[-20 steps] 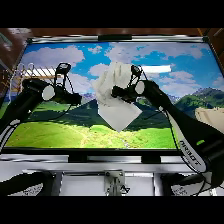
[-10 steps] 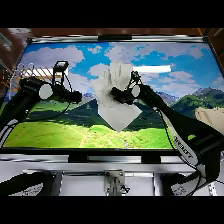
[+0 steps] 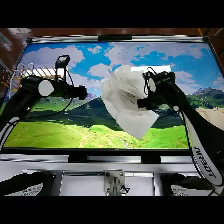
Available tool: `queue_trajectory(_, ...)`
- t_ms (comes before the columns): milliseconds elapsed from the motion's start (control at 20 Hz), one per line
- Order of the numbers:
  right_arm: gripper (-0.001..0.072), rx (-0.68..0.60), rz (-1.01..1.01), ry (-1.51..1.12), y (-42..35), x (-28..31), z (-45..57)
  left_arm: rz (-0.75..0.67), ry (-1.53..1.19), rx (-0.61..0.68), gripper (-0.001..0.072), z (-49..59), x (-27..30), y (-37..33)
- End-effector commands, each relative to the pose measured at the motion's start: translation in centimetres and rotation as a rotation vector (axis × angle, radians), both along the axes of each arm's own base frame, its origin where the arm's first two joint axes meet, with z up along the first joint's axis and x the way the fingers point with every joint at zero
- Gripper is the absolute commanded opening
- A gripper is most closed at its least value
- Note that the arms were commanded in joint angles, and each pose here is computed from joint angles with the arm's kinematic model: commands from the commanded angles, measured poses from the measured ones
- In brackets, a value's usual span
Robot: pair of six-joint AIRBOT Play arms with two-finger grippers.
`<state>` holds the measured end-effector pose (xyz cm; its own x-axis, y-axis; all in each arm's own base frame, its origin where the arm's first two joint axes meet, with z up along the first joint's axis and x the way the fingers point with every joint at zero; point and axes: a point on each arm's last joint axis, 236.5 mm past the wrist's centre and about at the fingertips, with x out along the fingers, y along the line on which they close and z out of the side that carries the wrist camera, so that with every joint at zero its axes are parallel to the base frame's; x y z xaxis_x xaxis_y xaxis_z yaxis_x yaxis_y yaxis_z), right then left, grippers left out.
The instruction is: Fold the shirts.
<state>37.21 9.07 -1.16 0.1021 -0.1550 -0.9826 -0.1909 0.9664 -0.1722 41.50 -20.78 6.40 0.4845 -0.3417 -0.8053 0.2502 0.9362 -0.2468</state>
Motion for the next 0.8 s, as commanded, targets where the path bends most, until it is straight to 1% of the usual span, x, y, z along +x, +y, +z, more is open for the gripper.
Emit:
queue_trajectory(0,0.0089,-0.178,0.044,0.079,-4.7,-2.4,2.6,-0.078,0.009,-0.108,0.0554,-0.6,0.0,-3.8)
queue_trajectory(100,0.0089,-0.183,0.054,0.079,-5.0,-2.9,3.4,-0.097,0.02,-0.195,0.056,-0.8,0.1,-6.2)
queue_trajectory(150,0.0089,-0.182,0.067,0.077,-5.1,-3.1,3.8,-0.107,0.011,-0.233,0.0611,-0.8,0.4,-7.3)
queue_trajectory(250,0.0089,-0.173,0.087,0.068,-5.0,-3.4,4.7,-0.11,-0.014,-0.271,0.061,-0.9,1.5,-8.3)
queue_trajectory(450,0.009,-0.097,0.09,0.057,-3.4,-3.5,4.6,-0.13,-0.094,-0.267,0.0611,-0.7,5.0,-9.7)
queue_trajectory(650,0.009,-0.082,0.062,0.034,-3.1,-3.1,4.5,-0.14,-0.102,-0.274,0.061,-1.6,7.9,-11.6)
queue_trajectory(750,0.0091,-0.077,0.056,0.033,-3.0,-3.1,4.5,-0.149,-0.082,-0.275,0.061,-2.2,8.1,-12.1)
